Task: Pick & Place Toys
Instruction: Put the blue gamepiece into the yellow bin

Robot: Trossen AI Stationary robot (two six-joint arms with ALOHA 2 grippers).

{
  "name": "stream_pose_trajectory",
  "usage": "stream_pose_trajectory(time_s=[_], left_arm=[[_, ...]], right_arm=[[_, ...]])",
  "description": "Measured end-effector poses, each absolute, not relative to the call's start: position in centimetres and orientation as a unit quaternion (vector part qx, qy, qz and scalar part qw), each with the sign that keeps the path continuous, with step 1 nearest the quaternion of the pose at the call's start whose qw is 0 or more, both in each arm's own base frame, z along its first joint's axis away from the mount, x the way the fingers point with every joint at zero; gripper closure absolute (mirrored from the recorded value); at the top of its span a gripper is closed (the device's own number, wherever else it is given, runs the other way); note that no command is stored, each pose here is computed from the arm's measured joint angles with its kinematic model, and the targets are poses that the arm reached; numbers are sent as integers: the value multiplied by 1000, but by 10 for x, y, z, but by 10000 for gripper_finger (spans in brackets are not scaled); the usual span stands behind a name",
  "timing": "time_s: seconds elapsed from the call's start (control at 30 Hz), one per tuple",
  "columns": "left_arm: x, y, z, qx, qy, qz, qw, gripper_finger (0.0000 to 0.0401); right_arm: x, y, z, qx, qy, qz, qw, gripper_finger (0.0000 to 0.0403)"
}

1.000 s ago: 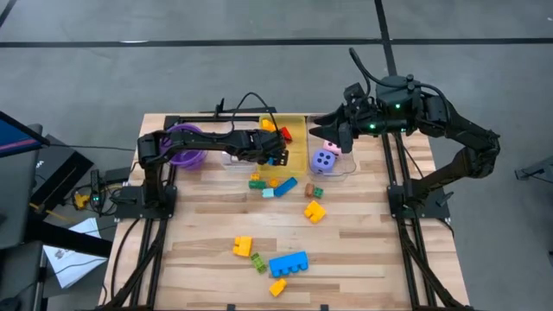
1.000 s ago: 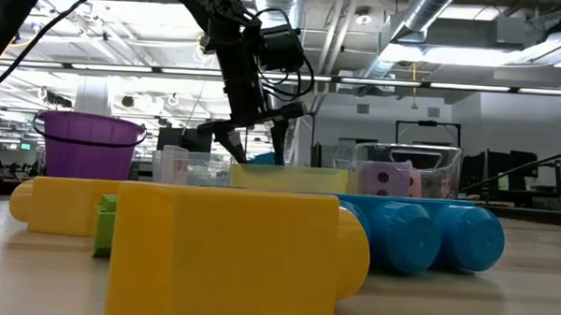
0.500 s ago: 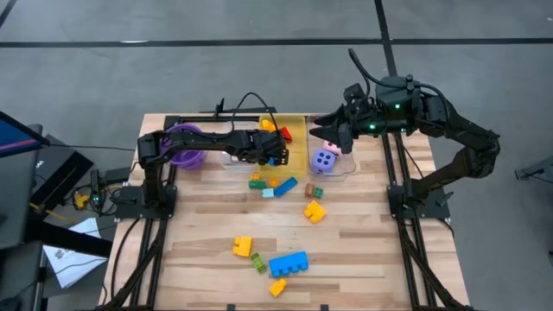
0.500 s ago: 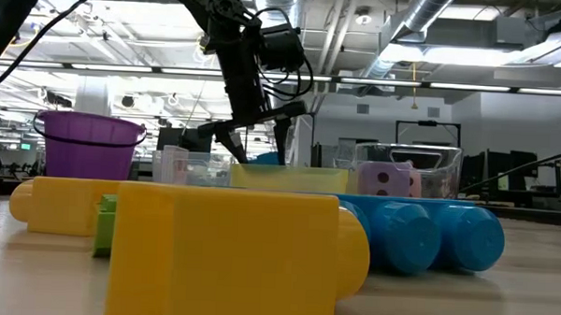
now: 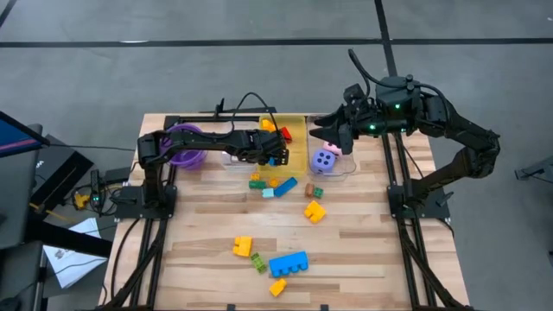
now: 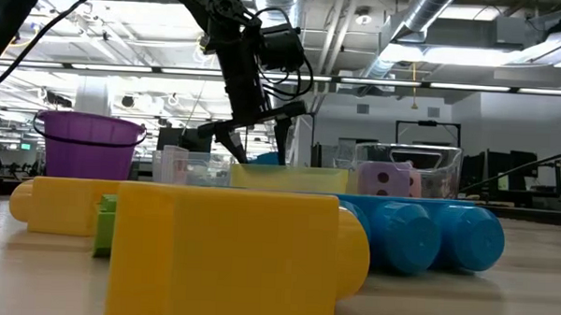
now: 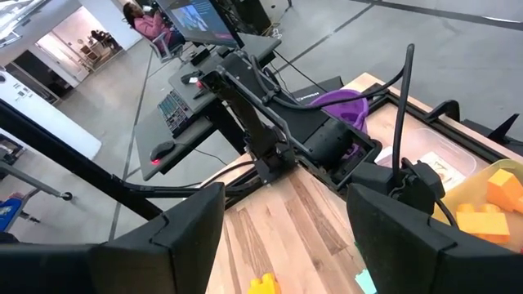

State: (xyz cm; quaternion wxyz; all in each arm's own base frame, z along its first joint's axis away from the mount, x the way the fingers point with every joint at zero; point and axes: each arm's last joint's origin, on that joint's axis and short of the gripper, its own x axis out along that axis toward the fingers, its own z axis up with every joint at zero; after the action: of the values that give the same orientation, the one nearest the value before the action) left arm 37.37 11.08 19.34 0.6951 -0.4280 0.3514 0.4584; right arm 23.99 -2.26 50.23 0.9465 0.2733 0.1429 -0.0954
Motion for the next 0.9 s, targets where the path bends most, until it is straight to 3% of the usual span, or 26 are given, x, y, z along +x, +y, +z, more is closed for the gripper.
stream_pose_trajectory(time_s=[0.9], left_arm=[[375,111,195,-417,351,448,708,109]], right_arm=[[240,-22,502,273,145,-87,947,153]])
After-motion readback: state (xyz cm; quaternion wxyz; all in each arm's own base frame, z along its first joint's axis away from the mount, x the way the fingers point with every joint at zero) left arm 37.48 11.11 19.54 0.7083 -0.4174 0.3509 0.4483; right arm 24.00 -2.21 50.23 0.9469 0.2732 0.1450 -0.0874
